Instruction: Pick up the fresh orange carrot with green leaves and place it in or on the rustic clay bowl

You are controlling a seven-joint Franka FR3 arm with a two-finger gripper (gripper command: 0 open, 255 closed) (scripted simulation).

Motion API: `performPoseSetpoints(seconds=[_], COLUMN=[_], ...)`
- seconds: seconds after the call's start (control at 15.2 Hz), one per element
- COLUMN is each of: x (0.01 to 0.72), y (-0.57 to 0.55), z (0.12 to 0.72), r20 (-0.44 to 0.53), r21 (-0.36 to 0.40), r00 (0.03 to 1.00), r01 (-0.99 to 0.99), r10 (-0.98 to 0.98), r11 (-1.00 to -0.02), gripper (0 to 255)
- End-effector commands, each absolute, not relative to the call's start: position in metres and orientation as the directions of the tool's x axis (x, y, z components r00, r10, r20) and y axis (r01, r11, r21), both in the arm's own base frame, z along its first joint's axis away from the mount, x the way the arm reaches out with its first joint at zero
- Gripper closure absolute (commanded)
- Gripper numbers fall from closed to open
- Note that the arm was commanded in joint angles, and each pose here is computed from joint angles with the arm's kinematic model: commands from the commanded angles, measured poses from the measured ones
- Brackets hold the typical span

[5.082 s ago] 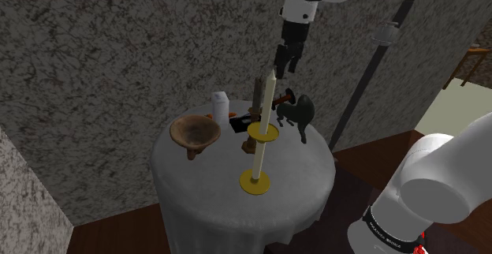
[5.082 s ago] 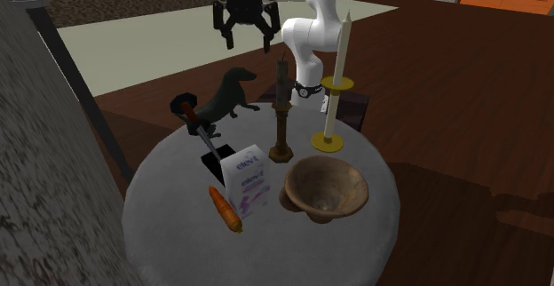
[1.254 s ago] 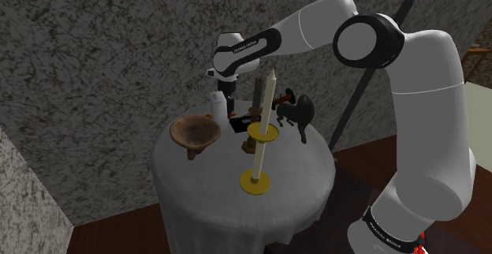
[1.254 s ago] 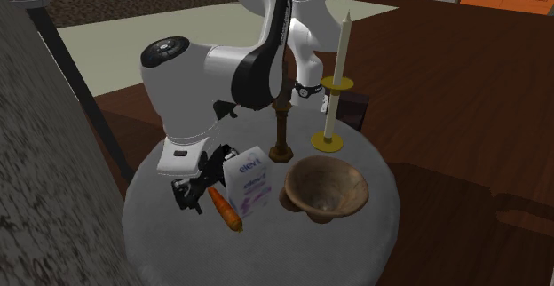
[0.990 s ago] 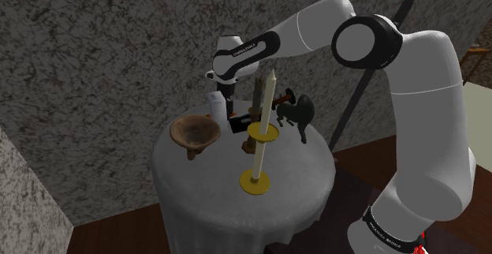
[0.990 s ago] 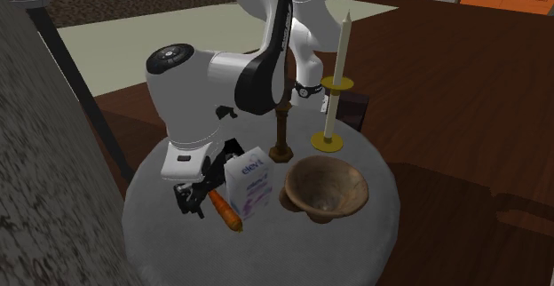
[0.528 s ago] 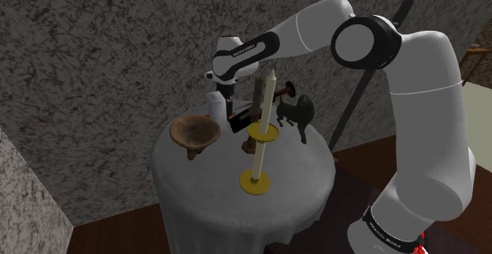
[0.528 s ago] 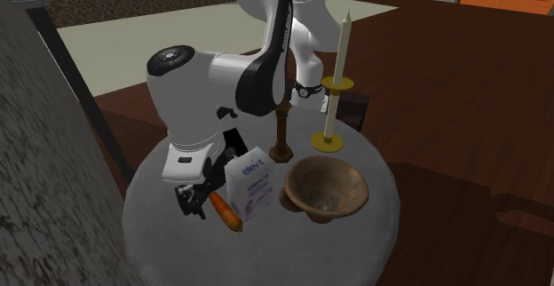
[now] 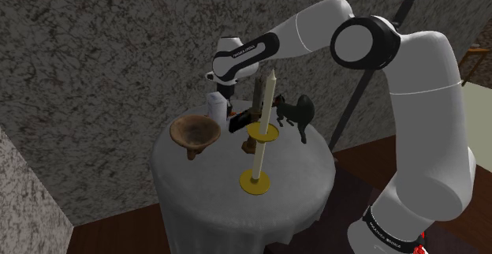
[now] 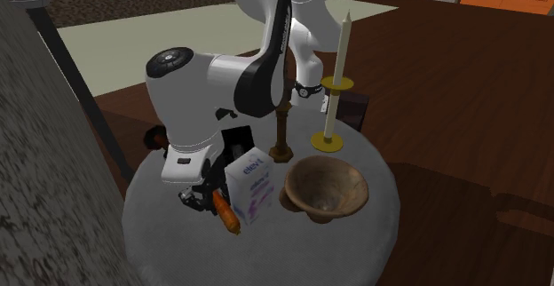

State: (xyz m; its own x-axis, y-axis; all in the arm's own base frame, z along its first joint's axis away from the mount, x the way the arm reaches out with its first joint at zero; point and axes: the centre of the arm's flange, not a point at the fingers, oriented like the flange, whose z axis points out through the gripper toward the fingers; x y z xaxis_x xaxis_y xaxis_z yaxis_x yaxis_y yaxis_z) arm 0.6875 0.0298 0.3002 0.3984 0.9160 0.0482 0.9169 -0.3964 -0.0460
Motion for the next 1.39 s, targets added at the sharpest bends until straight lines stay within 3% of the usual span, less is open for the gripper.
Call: performPoseSetpoints(seconds=[0.0,1.32], x=[0.685,0.685], y=[0.028,0.028], z=[0.295,0.401], r20=[0.040,0.040], r21=[-0.056,-0.056], r00=[0.403,0.403], r01=[0.914,0.914], r10=[0.914,0.914], r11=[-0.401,-0.401], gripper=[255,255])
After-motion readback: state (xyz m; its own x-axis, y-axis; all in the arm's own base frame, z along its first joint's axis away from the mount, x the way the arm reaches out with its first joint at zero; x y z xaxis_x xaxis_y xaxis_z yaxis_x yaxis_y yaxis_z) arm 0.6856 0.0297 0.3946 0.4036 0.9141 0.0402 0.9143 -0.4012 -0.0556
